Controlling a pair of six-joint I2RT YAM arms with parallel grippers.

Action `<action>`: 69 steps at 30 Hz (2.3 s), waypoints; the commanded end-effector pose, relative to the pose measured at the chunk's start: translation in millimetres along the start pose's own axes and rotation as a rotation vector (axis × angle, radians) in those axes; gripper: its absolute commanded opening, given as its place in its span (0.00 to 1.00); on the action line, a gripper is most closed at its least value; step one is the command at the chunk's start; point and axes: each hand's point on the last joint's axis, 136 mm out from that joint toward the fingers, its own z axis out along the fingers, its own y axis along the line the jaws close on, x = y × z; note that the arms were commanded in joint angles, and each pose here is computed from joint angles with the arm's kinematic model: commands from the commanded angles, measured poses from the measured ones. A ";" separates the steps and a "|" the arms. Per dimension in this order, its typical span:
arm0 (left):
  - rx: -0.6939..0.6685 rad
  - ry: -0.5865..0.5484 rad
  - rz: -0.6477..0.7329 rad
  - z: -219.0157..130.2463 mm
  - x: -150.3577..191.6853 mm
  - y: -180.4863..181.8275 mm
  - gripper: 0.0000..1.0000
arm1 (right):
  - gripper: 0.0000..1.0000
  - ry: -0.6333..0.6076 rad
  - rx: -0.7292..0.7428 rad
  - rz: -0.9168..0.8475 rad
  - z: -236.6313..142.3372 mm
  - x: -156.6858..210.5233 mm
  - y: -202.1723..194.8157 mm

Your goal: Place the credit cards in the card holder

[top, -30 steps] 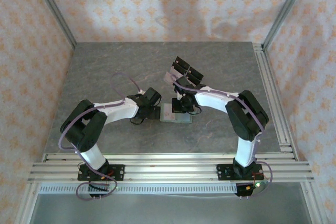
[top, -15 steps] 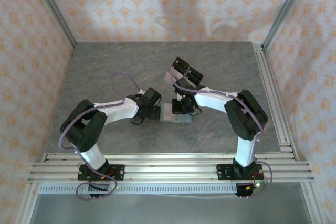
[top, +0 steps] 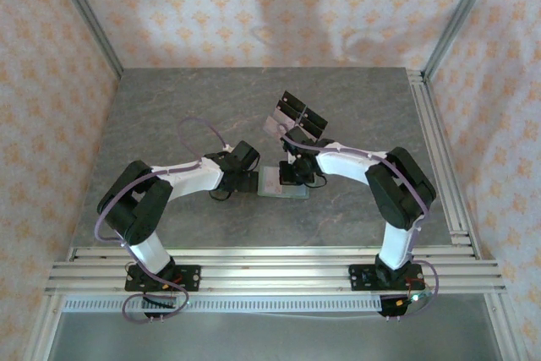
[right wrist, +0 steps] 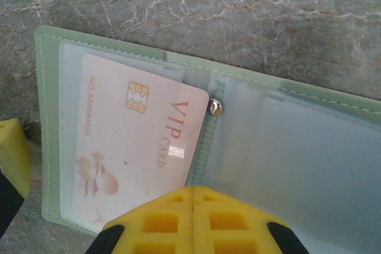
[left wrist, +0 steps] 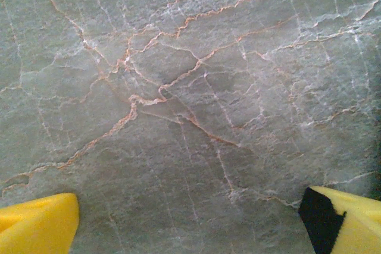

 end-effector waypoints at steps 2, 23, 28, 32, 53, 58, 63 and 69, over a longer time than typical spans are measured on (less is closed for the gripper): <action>-0.011 0.046 0.014 14.7 13.7 2.0 0.98 | 0.00 -0.001 0.035 0.016 2.4 3.3 -9.4; -0.002 0.061 0.016 18.7 17.6 0.1 0.97 | 0.00 0.021 -0.021 0.008 15.2 -9.2 8.2; 0.001 0.066 0.016 20.1 18.6 -0.8 0.97 | 0.00 0.025 -0.033 0.006 17.5 -11.2 12.8; 0.005 0.068 0.017 20.5 19.3 -1.9 0.97 | 0.00 0.031 -0.044 0.002 19.9 -12.2 17.9; -0.003 0.058 0.001 12.8 21.7 -1.6 0.96 | 0.12 -0.023 -0.083 0.004 -2.4 -18.8 18.3; -0.041 0.015 -0.031 0.5 16.1 11.9 0.97 | 0.14 -0.065 -0.082 0.022 -20.4 -25.0 11.4; -0.048 0.009 -0.033 -2.1 12.4 15.5 0.97 | 0.08 -0.060 -0.094 0.020 -22.1 -28.2 15.5; -0.056 0.022 -0.025 3.9 13.8 15.0 0.97 | 0.02 -0.035 -0.100 0.023 -9.8 -30.3 17.7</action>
